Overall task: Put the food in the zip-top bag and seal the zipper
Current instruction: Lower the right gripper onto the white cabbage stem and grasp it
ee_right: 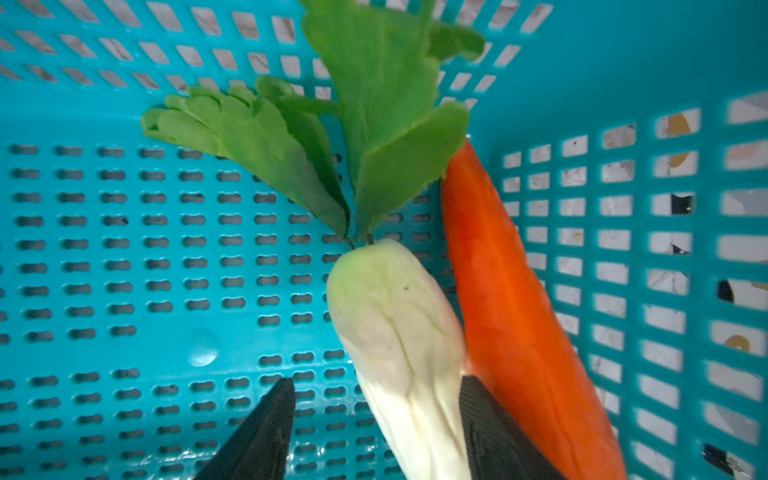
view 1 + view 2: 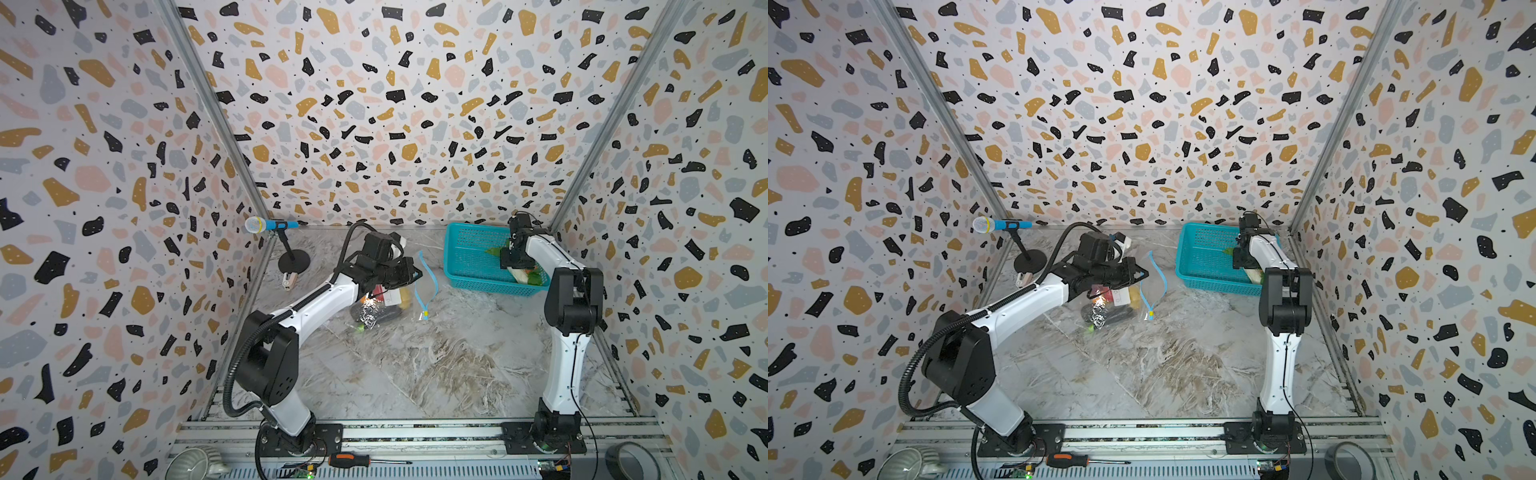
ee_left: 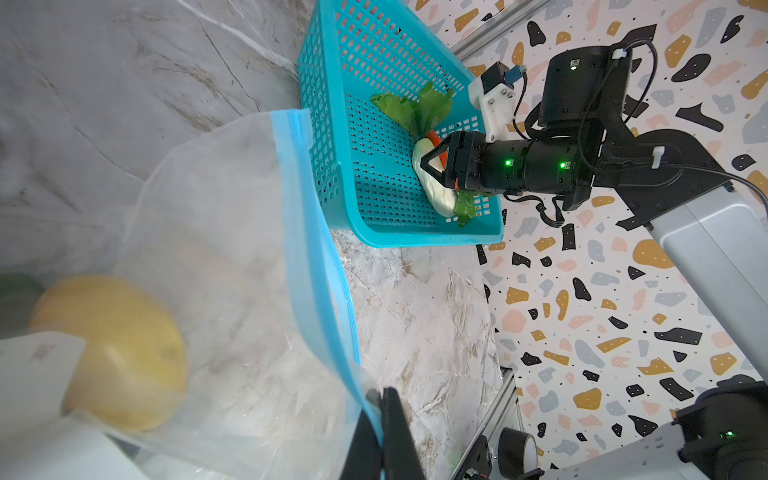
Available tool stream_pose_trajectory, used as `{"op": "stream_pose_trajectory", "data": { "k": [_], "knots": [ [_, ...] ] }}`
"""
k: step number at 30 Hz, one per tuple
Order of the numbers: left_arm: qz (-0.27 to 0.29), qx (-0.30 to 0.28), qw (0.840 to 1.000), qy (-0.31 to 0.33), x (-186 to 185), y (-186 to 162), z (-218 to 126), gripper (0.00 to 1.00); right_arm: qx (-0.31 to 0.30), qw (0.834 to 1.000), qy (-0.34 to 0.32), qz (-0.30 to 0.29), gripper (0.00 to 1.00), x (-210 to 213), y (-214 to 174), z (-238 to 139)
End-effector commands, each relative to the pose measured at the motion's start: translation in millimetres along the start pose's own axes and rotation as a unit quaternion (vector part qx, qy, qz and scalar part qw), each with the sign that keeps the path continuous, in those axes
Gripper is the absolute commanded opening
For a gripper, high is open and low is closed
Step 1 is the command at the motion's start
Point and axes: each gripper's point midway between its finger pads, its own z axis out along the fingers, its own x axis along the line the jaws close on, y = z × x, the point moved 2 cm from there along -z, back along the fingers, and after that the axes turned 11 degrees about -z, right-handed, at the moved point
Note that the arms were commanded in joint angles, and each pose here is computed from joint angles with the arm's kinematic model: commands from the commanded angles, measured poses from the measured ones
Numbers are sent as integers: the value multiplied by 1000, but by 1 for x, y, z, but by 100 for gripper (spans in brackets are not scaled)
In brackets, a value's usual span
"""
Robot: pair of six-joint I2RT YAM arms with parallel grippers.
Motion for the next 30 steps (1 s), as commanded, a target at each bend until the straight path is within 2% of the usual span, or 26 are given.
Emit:
{"op": "stream_pose_trajectory", "data": {
  "k": [1,14,25,30],
  "knots": [
    [5,-9,1000,-16,-4,3,0,0,2,1000,4,-7,65,-1,4,-3],
    [4,-10,1000,-14,-2,3,0,0,39,998,37,-13,65,13,-11,18],
    [5,-12,1000,-14,-2,2,-1,0,50,998,44,-21,76,25,-4,23],
    [5,-11,1000,-14,-1,1,-2,0,46,997,63,-12,76,32,0,21]
  ]
}}
